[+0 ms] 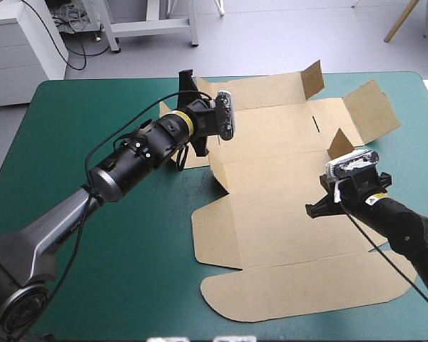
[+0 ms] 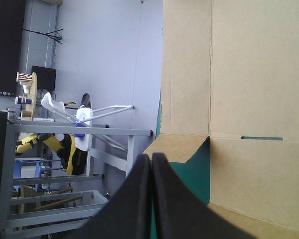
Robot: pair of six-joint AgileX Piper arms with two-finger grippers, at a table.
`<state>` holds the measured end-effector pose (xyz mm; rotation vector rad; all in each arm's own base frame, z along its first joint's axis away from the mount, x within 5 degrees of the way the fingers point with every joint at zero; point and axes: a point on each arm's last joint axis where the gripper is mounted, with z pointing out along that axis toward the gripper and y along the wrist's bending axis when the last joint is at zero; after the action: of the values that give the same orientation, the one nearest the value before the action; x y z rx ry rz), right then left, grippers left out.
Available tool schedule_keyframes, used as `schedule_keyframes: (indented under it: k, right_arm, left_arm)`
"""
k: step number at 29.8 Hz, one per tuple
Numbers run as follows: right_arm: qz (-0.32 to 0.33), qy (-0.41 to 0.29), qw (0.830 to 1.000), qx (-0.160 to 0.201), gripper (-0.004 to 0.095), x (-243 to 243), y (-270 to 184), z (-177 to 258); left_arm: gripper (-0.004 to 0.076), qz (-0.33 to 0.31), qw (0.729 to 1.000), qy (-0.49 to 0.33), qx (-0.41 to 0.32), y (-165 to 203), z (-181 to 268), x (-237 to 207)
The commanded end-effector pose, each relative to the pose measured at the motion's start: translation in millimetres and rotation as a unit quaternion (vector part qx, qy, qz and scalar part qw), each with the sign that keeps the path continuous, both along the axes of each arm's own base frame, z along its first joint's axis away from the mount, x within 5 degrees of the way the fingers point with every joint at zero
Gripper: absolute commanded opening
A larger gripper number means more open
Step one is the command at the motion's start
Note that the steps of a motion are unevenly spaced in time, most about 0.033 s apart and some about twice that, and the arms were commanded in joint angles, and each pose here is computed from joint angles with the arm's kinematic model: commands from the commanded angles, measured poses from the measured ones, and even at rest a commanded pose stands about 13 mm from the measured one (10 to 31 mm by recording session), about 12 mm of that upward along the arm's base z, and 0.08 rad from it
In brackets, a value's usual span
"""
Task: Fold the box
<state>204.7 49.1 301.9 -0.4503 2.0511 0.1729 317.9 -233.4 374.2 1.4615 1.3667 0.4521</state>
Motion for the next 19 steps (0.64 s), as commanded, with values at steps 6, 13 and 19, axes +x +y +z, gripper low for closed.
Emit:
schedule_keyframes:
  k: [6, 13, 19]
  right_arm:
    - [-0.011, -0.042, 0.999, 0.004, -0.0014, 2.7, -1.5, 15.7]
    - [-0.008, -0.038, 0.999, 0.004, -0.0014, 2.2, -1.2, 15.0]
    - [-0.005, -0.032, 0.999, 0.003, -0.0014, 1.5, -0.6, 14.0]
  left_arm:
    - [-0.001, -0.017, 0.997, -0.051, -0.047, 2.0, 34.9, -11.3]
    - [-0.001, -0.017, 0.997, -0.051, -0.047, 2.0, 34.9, -11.3]
    - [-0.001, -0.017, 0.997, -0.051, -0.047, 2.0, 34.9, -11.3]
